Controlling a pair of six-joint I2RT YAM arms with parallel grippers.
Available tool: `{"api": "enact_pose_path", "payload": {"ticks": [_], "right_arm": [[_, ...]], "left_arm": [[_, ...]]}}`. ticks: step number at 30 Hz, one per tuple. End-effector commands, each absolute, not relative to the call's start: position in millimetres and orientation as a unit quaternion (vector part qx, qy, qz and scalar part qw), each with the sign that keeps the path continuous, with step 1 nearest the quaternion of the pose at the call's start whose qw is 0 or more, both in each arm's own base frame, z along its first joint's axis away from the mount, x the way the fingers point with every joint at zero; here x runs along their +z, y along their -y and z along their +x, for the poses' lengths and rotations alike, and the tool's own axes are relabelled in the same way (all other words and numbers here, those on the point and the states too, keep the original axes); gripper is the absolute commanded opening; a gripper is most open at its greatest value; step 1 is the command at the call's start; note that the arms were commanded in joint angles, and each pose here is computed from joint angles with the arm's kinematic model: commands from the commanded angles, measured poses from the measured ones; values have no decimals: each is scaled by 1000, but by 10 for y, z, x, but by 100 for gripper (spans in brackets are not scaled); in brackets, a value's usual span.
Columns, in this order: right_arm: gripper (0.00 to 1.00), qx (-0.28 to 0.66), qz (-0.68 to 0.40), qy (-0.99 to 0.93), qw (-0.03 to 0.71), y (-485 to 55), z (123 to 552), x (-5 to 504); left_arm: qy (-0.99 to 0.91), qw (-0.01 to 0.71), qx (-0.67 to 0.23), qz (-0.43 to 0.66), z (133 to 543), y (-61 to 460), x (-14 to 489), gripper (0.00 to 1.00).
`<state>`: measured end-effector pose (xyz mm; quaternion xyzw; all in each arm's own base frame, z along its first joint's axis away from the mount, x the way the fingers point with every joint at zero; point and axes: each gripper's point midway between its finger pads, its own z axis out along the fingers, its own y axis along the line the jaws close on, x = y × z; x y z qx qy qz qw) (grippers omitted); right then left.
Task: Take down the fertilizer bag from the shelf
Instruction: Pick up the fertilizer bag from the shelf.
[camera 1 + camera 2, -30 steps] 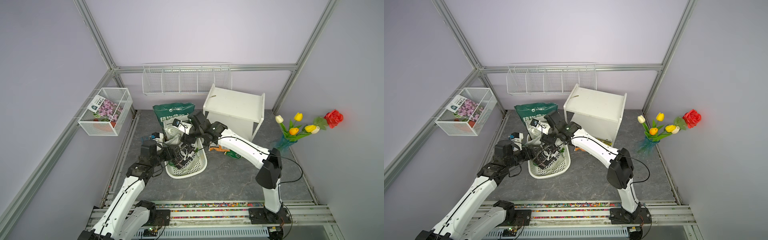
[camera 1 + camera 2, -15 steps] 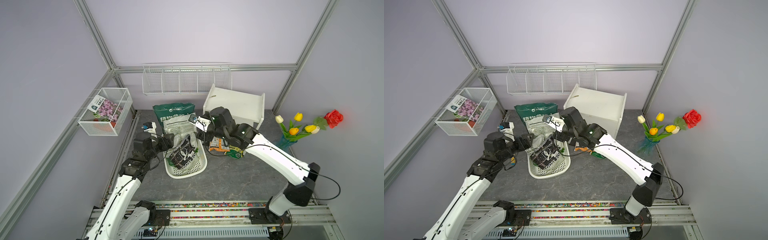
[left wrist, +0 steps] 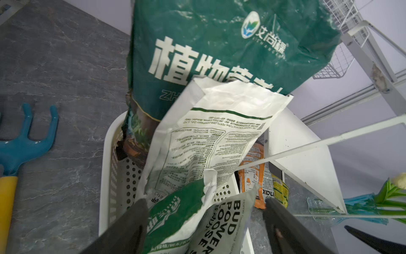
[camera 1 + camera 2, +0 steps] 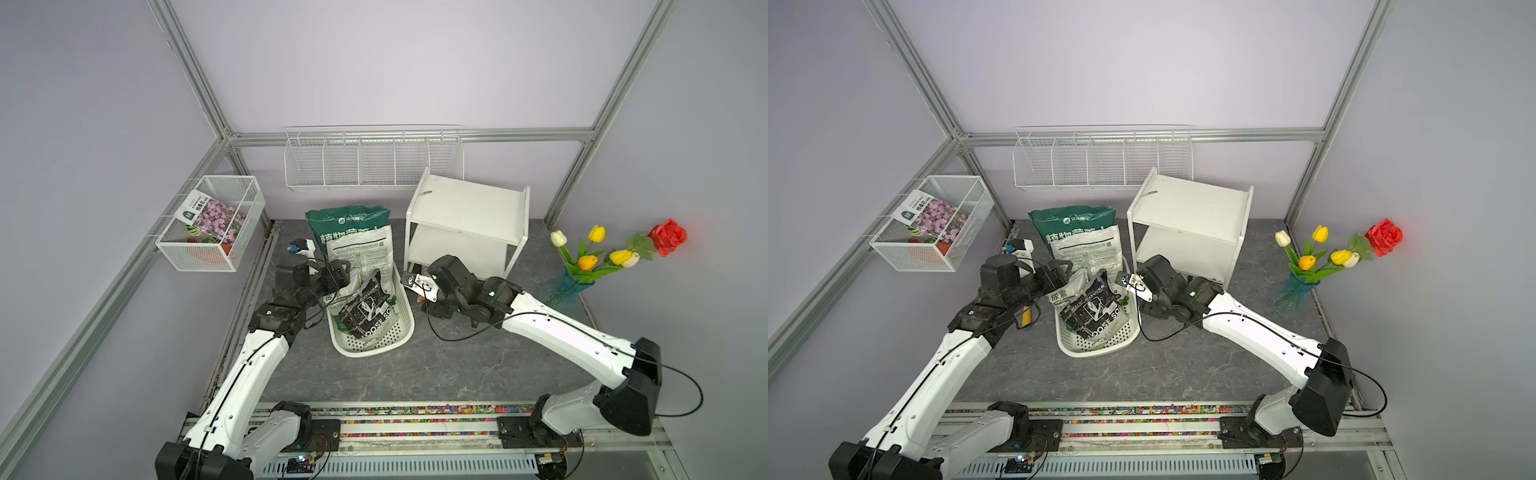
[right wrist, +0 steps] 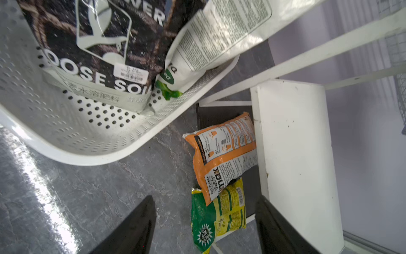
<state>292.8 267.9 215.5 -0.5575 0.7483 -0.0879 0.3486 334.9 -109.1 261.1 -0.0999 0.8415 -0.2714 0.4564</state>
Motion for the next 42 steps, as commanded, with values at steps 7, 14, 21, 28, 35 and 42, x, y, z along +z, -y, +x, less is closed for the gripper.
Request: {"api": "enact_pose_path", "payload": {"ticks": [7, 14, 21, 28, 35, 42], "right_arm": [[68, -167, -572, -762, 253, -2432, 2976, 1451], [66, -221, -604, -731, 227, -2356, 3075, 915], [67, -290, -602, -700, 251, -2394, 3363, 663], [67, -345, -604, -666, 271, -2434, 3608, 542], [68, -350, -586, -678, 273, -2363, 3744, 440], [68, -327, -583, -694, 269, -2304, 3782, 370]], "left_arm": [[-836, 460, -275, -120, 3269, 999, 2552, 86], [-837, 455, -278, -125, 3266, 1004, 2502, 86], [-839, 451, -277, -124, 3248, 1006, 2457, 86], [-840, 462, -259, -121, 3233, 946, 2488, 86], [-841, 458, -262, -121, 3257, 961, 2503, 86], [-842, 453, -265, -123, 3299, 983, 2504, 86]]}}
